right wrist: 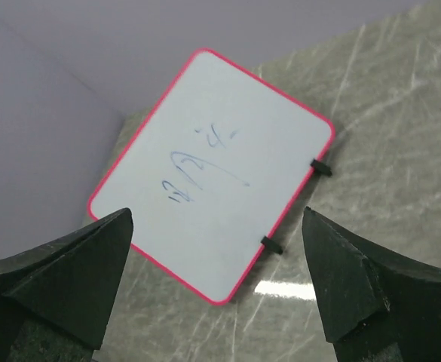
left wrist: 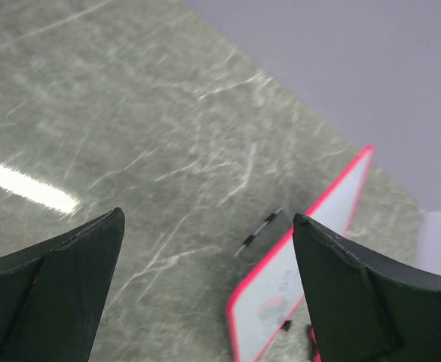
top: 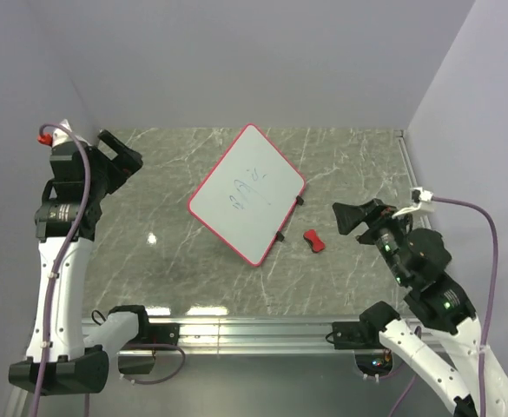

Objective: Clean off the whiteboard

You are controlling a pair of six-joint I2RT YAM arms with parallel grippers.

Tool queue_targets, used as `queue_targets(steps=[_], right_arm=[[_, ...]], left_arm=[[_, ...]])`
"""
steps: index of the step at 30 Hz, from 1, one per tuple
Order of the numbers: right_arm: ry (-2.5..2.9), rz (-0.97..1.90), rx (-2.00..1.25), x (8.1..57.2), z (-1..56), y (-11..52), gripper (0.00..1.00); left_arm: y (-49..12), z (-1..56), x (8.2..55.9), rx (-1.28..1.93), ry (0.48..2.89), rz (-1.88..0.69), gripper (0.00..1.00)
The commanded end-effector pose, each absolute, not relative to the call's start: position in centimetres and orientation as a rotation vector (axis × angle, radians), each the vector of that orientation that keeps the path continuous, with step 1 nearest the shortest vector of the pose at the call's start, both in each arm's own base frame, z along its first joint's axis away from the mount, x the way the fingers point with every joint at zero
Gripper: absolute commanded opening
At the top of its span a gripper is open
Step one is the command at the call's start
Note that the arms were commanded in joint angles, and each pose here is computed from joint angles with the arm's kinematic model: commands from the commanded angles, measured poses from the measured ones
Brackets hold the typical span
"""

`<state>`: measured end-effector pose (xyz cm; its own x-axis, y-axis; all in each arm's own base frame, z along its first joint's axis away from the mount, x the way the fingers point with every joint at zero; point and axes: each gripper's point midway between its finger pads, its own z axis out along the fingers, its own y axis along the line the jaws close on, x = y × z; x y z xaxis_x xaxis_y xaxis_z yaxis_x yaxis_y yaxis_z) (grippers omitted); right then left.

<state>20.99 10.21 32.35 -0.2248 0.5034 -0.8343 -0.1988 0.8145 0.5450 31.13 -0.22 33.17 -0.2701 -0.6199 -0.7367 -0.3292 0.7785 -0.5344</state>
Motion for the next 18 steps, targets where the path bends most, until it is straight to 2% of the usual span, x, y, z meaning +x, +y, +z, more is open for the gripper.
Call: queue_targets(steps=[1,3,4,6,14,18], right_arm=[[1.863,0.586,0.339,23.6,27.0,11.2,1.00],[2.006,0.566,0.206,23.9,24.9,13.1,1.00],[2.109,0.538,0.170,24.7,22.6,14.2,1.00],[2.173,0.520,0.112,25.4,21.8,15.1,0.96],[2.479,0.127,0.040,27.4,15.7,13.2,0.96],[2.548,0.087,0.011,27.2,13.0,13.0,0.96]], left_arm=[[-1.2,39.0,30.9,-0.627,1.741,-0.420,1.00],[-2.8,37.3,31.6,-0.592,1.791,-0.507,0.99],[-5.3,37.8,31.6,-0.472,1.798,-0.639,0.99],[-5.9,36.5,31.6,-0.508,1.823,-0.696,1.00],[-5.8,36.9,31.7,-0.495,1.791,-0.694,0.99],[-5.8,36.9,31.6,-0.488,1.786,-0.694,1.00]])
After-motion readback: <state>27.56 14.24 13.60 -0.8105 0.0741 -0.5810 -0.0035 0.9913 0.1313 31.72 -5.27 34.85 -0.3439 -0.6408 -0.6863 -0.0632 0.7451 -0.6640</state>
